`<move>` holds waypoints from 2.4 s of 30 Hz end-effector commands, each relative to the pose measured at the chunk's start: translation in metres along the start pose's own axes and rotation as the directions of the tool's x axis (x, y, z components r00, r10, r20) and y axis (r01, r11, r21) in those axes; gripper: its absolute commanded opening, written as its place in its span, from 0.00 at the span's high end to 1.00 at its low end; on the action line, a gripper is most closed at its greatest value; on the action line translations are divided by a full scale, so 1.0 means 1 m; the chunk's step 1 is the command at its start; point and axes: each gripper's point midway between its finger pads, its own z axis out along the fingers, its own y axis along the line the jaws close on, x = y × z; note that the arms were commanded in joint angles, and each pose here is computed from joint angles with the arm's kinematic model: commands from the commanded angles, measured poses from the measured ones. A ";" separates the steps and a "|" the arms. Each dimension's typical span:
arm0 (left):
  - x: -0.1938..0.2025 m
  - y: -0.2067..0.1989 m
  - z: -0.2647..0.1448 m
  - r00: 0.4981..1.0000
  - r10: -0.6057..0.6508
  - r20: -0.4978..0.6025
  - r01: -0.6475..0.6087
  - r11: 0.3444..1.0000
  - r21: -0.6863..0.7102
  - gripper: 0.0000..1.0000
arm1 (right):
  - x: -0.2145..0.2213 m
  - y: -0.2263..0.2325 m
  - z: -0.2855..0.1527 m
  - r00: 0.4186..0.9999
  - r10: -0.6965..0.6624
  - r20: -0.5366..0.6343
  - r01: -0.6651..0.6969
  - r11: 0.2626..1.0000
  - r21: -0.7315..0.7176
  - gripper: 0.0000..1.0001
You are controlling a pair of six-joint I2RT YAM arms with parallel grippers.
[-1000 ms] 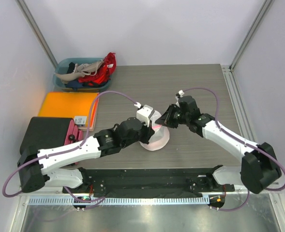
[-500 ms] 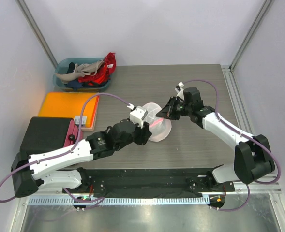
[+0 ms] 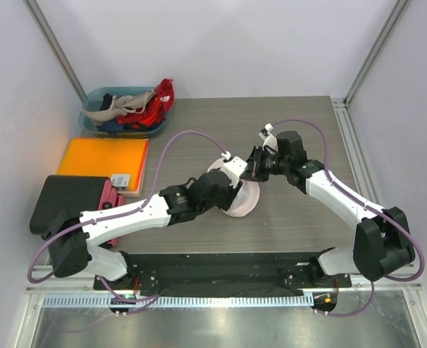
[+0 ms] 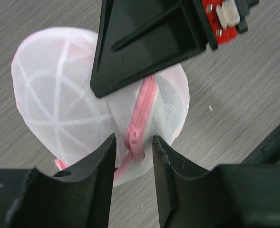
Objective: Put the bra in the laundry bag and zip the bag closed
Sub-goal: Zip the zipper on the laundry bag, then adjust the laundry bag at the center of the board.
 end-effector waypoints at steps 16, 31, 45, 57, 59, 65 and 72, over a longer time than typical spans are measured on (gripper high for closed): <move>-0.004 0.005 -0.013 1.000 0.003 -0.013 -0.003 1.000 -0.007 0.92 | -0.023 0.010 -0.012 0.994 -0.097 0.052 0.099 0.995 -0.033 0.99; 0.044 0.016 -0.059 0.996 -0.082 -0.045 0.084 0.996 0.030 1.00 | -0.103 -0.009 0.020 0.986 -0.132 0.105 0.128 0.991 0.041 0.99; -0.001 0.009 -0.028 0.989 -0.131 0.067 0.131 0.991 -0.006 1.00 | -0.067 -0.042 -0.004 0.986 -0.155 0.056 0.130 0.940 0.316 0.26; -0.039 0.047 0.010 0.993 -0.063 0.102 0.074 0.991 -0.112 0.44 | -0.066 -0.060 -0.056 0.971 -0.175 0.164 0.068 0.857 0.511 0.04; -0.041 0.057 0.011 0.990 -0.098 0.103 0.114 0.981 -0.157 0.44 | -0.054 -0.060 -0.051 0.977 -0.053 0.206 -0.051 0.881 0.470 0.04; -0.051 0.066 -0.017 0.952 -0.210 0.224 0.248 0.956 -0.158 0.45 | -0.059 -0.034 -0.028 0.844 0.275 0.460 -0.358 0.928 0.103 0.05; -0.031 0.089 -0.056 0.922 -0.271 0.276 0.335 0.916 -0.220 0.45 | -0.065 -0.003 -0.009 0.743 0.341 0.576 -0.430 0.903 0.020 0.14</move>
